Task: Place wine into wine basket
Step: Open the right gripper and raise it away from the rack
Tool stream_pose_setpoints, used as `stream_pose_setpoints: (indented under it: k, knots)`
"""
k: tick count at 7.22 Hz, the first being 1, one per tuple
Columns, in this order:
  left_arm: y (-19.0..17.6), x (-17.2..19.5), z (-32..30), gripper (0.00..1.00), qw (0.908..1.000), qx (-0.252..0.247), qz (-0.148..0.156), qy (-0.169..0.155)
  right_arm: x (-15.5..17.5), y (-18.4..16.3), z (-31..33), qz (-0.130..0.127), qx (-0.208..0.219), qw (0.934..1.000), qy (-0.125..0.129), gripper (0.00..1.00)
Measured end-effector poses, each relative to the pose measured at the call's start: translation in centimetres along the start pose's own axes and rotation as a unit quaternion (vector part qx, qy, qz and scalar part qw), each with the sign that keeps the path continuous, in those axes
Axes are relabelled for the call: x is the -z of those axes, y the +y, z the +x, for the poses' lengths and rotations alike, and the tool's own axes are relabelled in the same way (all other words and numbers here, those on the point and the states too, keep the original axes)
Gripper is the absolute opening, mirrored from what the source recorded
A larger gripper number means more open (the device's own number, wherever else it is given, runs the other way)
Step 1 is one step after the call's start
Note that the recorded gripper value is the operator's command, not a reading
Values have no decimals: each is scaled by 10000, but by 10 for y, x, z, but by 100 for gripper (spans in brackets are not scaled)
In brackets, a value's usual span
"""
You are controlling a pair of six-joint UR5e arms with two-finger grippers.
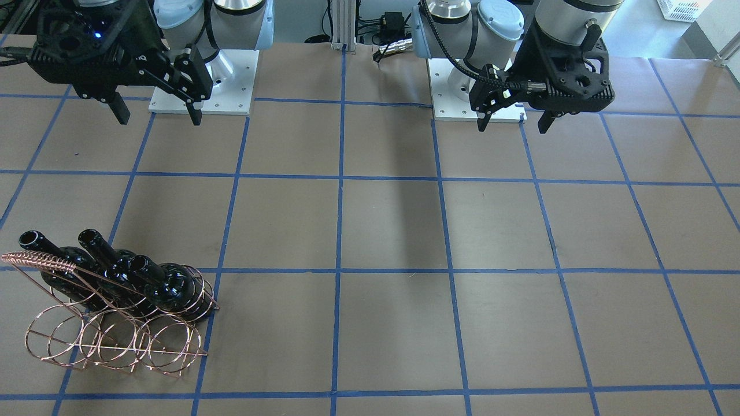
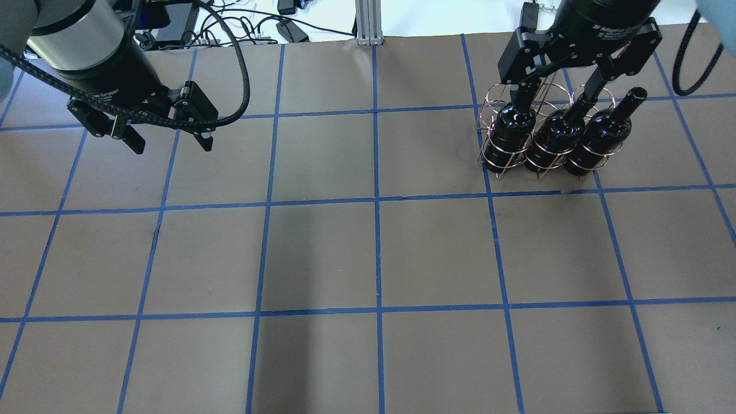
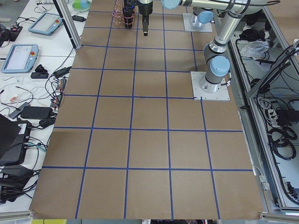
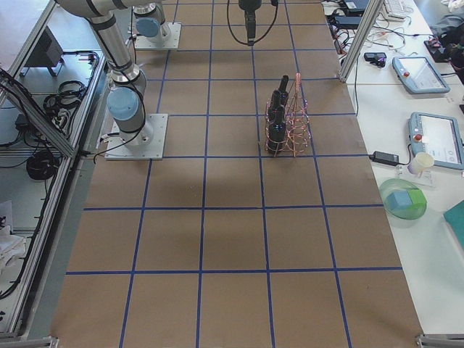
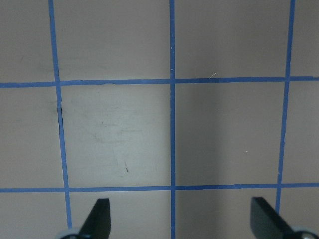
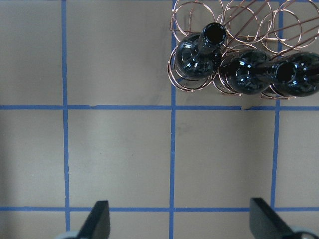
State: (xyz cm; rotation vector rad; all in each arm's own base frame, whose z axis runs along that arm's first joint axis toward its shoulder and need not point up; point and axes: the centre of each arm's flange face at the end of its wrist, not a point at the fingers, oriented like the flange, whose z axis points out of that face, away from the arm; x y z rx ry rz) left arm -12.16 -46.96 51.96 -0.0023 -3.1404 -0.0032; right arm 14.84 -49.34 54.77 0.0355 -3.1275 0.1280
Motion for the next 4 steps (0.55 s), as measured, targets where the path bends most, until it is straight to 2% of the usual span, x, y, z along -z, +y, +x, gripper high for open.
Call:
stream_pose_setpoints:
  k: [4]
  knots:
    - [-1, -1, 0, 100, 10000, -15, 9, -4, -9, -10, -2, 55, 199, 9998, 3, 100]
